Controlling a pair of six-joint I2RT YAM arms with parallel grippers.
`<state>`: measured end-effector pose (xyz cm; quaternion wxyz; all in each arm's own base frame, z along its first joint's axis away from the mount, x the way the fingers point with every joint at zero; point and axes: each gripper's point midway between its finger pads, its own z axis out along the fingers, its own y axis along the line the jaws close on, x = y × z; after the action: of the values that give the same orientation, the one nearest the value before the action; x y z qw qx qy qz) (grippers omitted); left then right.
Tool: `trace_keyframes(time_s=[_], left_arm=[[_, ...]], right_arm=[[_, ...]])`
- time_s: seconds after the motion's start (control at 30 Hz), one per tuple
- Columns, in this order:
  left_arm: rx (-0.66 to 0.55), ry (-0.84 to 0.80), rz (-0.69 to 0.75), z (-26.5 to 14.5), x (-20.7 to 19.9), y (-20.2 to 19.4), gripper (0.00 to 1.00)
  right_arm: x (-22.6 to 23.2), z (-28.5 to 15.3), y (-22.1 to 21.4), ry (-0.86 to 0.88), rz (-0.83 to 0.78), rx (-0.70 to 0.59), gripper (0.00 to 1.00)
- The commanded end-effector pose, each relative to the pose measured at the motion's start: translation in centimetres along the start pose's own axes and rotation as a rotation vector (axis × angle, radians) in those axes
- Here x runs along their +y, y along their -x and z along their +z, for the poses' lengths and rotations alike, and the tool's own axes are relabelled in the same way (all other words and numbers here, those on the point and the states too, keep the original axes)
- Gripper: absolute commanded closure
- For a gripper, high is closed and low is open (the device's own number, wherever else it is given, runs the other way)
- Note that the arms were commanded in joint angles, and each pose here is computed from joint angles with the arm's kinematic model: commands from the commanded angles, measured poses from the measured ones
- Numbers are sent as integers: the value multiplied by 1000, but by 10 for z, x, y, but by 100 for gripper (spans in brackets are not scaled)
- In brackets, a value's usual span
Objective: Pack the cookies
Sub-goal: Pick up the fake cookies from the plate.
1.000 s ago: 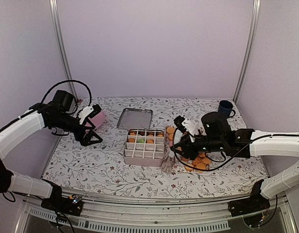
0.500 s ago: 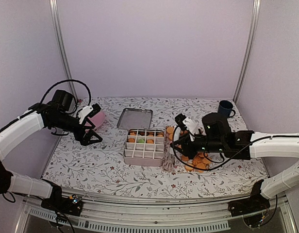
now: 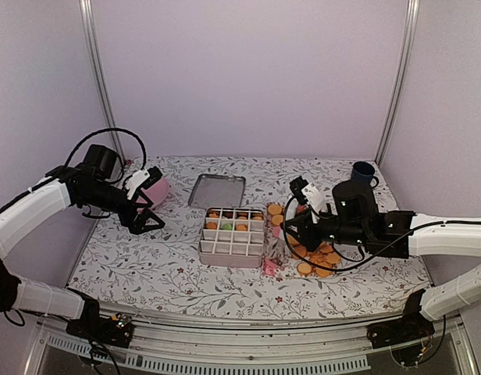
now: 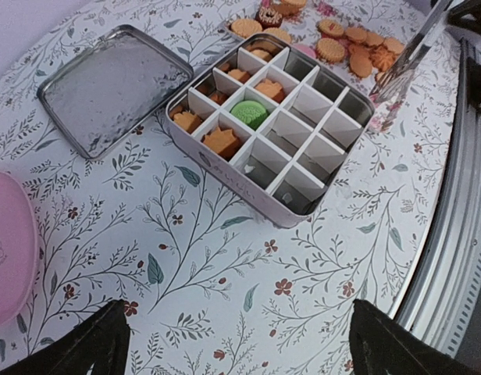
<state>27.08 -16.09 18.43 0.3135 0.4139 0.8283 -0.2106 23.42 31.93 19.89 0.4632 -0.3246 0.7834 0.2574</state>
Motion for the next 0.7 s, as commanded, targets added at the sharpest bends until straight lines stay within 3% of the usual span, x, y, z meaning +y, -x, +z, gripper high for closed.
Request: trace_keyframes(time_s=[0.0,0.37,0.43,0.57,0.67], left_arm=[[-22,16,3,-7,1,5,2],[-29,18,6,-8,2,8,3],[-27,15,4,-8,1,7,3],[-19,19,1,-7,2,5,3],[-14,24,-1,-6,3,3,3]], right_arm=[[-2,-2,3,-19,-1,-26,100],[7,5,1,32,11,-25,88],[4,5,0,19,9,-21,89],[-4,3,1,-26,7,-35,100],[-8,-2,6,-49,15,-64,100]])
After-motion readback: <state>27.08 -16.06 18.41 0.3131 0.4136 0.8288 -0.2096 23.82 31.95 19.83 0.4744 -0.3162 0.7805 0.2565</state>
